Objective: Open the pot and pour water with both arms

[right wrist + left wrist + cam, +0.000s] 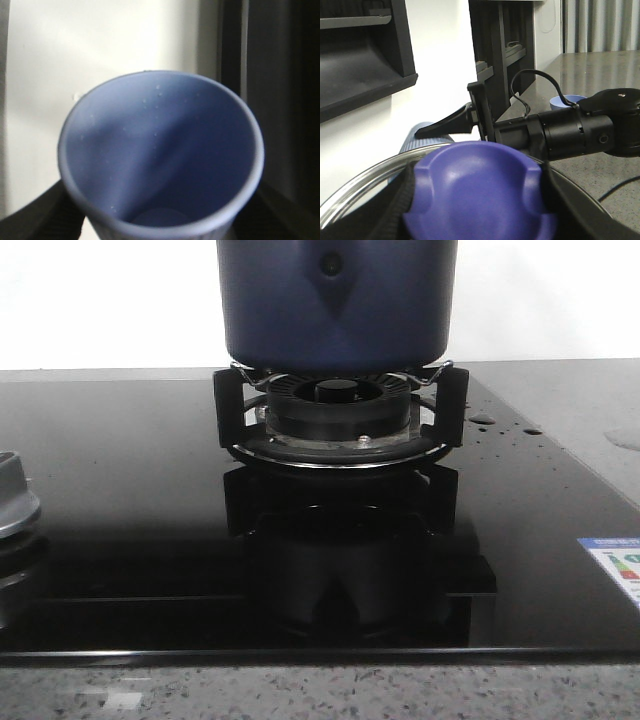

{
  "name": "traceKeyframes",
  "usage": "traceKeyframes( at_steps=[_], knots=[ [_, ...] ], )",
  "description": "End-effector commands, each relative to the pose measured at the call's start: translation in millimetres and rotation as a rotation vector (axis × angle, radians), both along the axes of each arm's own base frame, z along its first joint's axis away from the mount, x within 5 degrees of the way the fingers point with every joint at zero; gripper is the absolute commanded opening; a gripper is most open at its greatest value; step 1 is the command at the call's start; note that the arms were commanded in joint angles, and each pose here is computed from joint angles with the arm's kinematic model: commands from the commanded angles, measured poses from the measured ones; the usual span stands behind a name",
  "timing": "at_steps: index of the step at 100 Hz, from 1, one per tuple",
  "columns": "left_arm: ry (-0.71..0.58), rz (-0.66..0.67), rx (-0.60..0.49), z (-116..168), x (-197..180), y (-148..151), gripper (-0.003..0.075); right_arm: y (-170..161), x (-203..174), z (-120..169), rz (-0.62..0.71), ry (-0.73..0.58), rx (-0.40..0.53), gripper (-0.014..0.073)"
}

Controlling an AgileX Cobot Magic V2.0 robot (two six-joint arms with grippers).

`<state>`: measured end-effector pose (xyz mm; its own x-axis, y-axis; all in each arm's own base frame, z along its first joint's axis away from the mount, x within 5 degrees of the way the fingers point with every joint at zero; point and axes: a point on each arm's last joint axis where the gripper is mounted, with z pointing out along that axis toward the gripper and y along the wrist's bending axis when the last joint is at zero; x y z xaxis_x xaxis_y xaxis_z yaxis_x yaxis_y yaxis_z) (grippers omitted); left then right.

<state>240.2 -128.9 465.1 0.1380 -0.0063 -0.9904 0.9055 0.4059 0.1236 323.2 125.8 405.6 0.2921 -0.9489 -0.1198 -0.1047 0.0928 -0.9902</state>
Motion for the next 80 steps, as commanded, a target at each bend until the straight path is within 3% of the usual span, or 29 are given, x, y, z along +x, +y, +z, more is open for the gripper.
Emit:
traceKeyframes(
  at_steps=[1,12,24,40,58,80],
  knots=[
    [-0.029,-0.010,-0.108,23.7,-12.7,3.8,0.0230,-17.5,-13.8,25.8,-0.132,0.016,0.288,0.0206],
    [-0.030,-0.009,-0.106,23.5,-12.7,3.7,0.0230,-35.8,-23.1,29.3,-0.307,0.096,0.557,0.0206],
    [-0.030,-0.009,-0.106,23.5,-12.7,3.7,0.0230,-55.5,-34.4,27.0,-0.447,0.181,0.733,0.0206],
    [-0.030,-0.014,-0.106,23.5,-13.2,3.2,0.0230,-80.2,-55.9,7.8,-0.434,0.225,0.894,0.0206],
    [-0.030,-0.015,-0.105,23.5,-13.3,3.2,0.0230,-113.9,-77.8,-43.8,-0.388,0.273,1.097,0.0206],
    [-0.030,-0.015,-0.105,23.5,-13.3,3.2,0.0230,-138.8,-95.1,-107.2,-0.389,0.360,1.193,0.0206]
  ],
)
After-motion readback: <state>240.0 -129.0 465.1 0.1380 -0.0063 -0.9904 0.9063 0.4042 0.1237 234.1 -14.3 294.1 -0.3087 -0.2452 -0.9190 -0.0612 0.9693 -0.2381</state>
